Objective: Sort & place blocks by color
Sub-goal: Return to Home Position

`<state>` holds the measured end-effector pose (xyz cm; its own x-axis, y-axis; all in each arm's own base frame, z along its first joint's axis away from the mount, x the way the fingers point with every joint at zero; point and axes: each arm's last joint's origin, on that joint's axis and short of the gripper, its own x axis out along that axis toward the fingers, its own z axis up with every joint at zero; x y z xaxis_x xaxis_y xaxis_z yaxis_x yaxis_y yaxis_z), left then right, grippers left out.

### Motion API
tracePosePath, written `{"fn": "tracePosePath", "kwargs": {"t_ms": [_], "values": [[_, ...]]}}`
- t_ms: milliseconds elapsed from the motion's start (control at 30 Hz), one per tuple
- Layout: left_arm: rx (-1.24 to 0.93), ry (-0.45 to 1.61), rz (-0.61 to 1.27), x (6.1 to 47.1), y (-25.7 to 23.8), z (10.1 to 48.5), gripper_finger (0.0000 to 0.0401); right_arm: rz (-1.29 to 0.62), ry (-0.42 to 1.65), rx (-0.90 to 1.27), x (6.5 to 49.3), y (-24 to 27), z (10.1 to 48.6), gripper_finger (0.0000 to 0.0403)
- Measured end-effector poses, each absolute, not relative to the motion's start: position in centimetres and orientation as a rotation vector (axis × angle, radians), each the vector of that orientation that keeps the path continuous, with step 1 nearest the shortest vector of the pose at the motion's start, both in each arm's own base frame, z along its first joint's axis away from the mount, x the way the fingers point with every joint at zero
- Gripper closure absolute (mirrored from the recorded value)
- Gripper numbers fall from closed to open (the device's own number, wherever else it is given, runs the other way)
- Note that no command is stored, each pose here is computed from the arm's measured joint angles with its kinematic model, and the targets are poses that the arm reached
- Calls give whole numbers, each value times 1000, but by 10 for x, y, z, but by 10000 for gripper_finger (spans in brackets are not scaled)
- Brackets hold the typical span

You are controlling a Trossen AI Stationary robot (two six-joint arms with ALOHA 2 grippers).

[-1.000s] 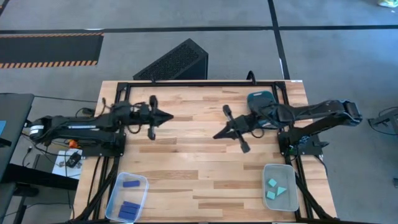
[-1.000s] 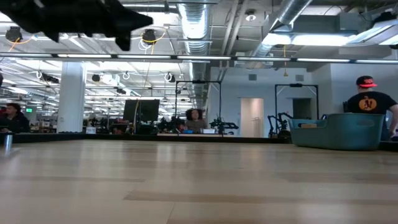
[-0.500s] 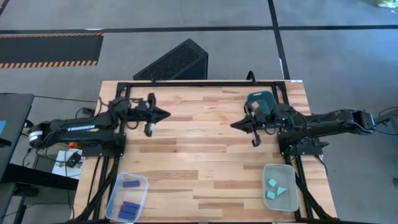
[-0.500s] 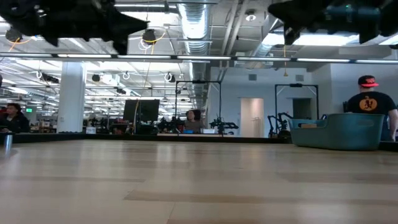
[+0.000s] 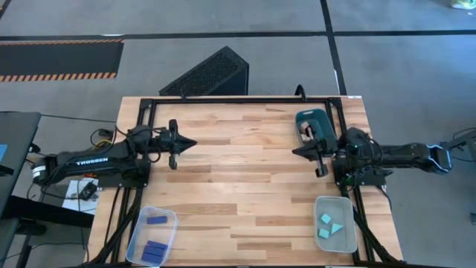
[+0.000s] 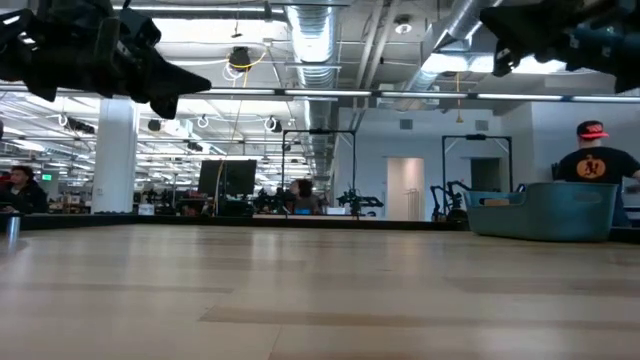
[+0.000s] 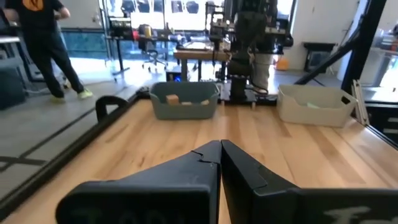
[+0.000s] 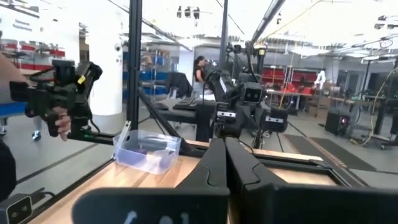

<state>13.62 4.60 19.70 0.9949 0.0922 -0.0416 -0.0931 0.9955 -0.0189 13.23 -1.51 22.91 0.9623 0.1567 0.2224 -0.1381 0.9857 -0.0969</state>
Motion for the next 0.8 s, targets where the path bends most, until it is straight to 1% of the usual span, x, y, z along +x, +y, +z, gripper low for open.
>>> {"fn": "tracePosePath", "kwargs": {"t_ms": [300,367,567,700,800], "values": [[-88,-26,130,120,40,173,401,129,-273,-92,124,-11,203,401],[-99,-57,142,117,40,174,401,127,-299,-89,122,-11,197,401],[-68,-77,150,114,39,176,401,115,-300,-118,122,-11,196,400],[-65,-37,150,114,39,172,401,96,-273,-119,124,-14,194,400],[-67,-28,94,114,37,172,401,96,-288,-76,124,-15,195,400]]}}
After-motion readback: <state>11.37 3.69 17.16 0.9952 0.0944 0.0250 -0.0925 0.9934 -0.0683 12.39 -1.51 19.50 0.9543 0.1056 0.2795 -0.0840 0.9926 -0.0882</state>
